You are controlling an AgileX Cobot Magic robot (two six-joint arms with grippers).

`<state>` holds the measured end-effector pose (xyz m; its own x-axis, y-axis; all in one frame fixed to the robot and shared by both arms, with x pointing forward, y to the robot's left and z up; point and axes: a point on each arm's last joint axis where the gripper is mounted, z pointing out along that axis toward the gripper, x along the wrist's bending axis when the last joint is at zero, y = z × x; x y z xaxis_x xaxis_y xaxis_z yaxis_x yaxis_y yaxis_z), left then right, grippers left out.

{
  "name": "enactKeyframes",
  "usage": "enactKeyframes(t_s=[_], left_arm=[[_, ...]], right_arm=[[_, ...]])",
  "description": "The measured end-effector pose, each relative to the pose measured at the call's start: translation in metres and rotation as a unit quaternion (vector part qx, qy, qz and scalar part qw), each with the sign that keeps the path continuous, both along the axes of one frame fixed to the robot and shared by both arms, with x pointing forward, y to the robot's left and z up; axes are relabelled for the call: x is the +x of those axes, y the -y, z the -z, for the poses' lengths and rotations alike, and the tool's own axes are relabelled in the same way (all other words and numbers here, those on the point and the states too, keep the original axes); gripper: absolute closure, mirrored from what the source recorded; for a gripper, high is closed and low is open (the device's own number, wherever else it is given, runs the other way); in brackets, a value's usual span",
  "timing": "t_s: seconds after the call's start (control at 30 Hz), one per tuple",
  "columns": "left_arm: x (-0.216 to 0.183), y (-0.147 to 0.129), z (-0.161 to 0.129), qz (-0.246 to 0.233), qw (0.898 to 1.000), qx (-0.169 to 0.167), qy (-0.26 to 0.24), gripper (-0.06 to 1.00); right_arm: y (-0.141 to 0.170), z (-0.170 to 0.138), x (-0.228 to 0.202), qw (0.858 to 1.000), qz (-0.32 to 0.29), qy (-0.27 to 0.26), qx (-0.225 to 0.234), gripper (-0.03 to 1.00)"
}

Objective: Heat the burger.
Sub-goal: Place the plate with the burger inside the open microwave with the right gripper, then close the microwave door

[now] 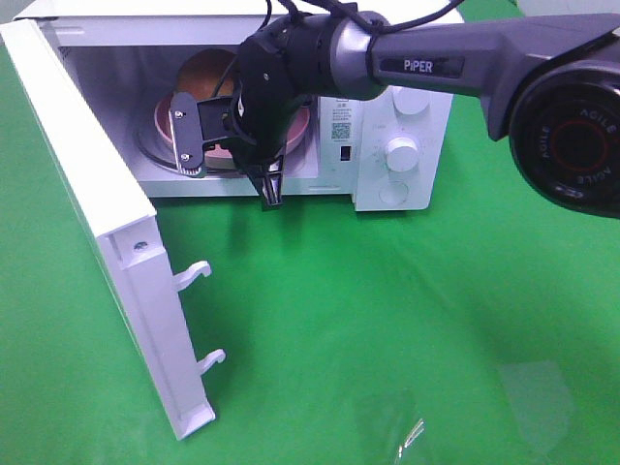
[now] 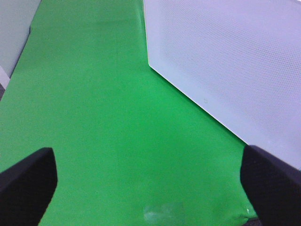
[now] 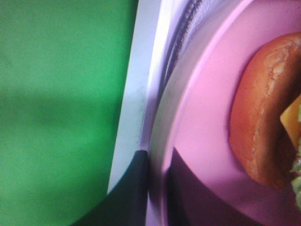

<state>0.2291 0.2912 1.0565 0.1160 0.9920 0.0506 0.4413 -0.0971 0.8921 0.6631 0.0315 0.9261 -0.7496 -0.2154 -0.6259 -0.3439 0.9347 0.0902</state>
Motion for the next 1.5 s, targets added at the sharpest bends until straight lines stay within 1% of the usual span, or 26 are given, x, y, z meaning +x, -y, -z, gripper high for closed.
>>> enactKeyframes(t_s=[0.33, 0.5, 0.77, 0.9, 0.97, 1.07, 1.1, 1.13, 1.17, 1.27, 1.5], left_arm=[[0.000, 0.000, 0.000, 0.000, 1.000, 0.000, 0.000, -0.03], [0.000, 0.000, 0.000, 0.000, 1.000, 0.000, 0.000, -0.03], [0.000, 0.000, 0.000, 0.000, 1.000, 0.000, 0.000, -0.03], [0.000, 0.000, 0.000, 0.000, 1.000, 0.000, 0.000, -0.03], [0.000, 0.000, 0.000, 0.000, 1.000, 0.000, 0.000, -0.03], [0.000, 0.000, 0.000, 0.000, 1.000, 0.000, 0.000, -0.03], [0.000, 0.000, 0.000, 0.000, 1.000, 0.000, 0.000, -0.03], [0.000, 0.000, 0.000, 0.000, 1.000, 0.000, 0.000, -0.03], [0.000, 0.000, 0.000, 0.000, 1.000, 0.000, 0.000, -0.03], [0.000, 0.000, 0.000, -0.001, 1.000, 0.001, 0.000, -0.03], [0.000, -0.001, 0.000, -0.004, 1.000, 0.006, 0.000, -0.03]], right_arm=[[-0.006, 0.000, -0.004, 1.000, -0.006, 0.001, 0.004, 0.89], [-0.012, 0.000, -0.008, 1.000, -0.012, 0.002, 0.008, 0.88], [-0.013, -0.001, -0.008, 1.000, -0.006, 0.002, 0.017, 0.85], [-0.014, -0.002, -0.007, 1.000, 0.002, 0.004, 0.029, 0.81], [-0.014, -0.003, -0.007, 0.999, 0.006, 0.005, 0.037, 0.75], [-0.015, -0.004, -0.006, 0.999, 0.008, 0.006, 0.040, 0.73], [-0.015, -0.004, -0.006, 0.999, 0.012, 0.006, 0.045, 0.70], [-0.015, -0.004, -0.006, 0.999, 0.012, 0.006, 0.045, 0.70], [-0.015, -0.005, -0.006, 0.999, 0.015, 0.008, 0.052, 0.67], [-0.016, -0.006, -0.005, 0.998, 0.022, 0.007, 0.060, 0.65], [-0.016, -0.006, -0.005, 0.997, 0.028, 0.005, 0.065, 0.64]])
